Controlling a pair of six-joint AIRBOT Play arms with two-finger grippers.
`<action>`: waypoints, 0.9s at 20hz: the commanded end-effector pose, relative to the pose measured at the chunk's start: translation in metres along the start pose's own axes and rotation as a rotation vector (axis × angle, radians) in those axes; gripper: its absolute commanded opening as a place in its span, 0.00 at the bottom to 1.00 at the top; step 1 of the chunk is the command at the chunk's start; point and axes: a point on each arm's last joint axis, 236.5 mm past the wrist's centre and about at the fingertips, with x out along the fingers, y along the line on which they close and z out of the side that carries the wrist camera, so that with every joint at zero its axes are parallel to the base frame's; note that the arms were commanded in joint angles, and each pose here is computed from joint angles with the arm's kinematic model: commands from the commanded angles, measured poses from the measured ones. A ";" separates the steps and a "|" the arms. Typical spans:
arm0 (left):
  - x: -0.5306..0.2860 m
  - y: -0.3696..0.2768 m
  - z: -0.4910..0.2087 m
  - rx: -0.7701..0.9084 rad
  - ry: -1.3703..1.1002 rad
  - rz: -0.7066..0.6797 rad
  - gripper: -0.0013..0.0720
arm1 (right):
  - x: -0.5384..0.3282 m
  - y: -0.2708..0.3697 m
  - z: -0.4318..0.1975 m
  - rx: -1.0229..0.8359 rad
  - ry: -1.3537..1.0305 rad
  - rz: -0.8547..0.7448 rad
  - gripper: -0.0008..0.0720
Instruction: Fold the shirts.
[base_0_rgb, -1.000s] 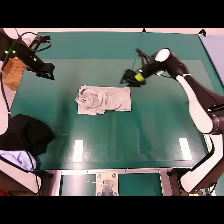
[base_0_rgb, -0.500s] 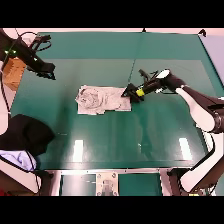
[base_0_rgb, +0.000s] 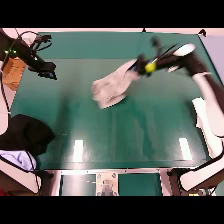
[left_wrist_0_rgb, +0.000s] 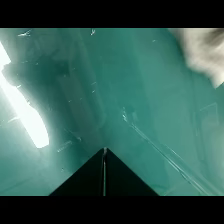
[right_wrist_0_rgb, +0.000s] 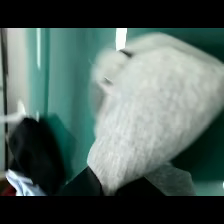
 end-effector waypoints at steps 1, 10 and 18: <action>0.000 -0.003 -0.001 0.000 0.003 -0.013 0.05 | -0.136 0.019 0.054 -0.023 -0.228 -0.057 0.03; -0.001 -0.023 0.006 0.006 -0.026 -0.096 0.05 | -0.412 -0.153 0.049 0.326 -0.703 -0.357 0.03; -0.002 -0.027 0.007 -0.010 -0.031 -0.117 0.05 | -0.489 -0.238 -0.095 0.804 -0.591 -0.718 0.03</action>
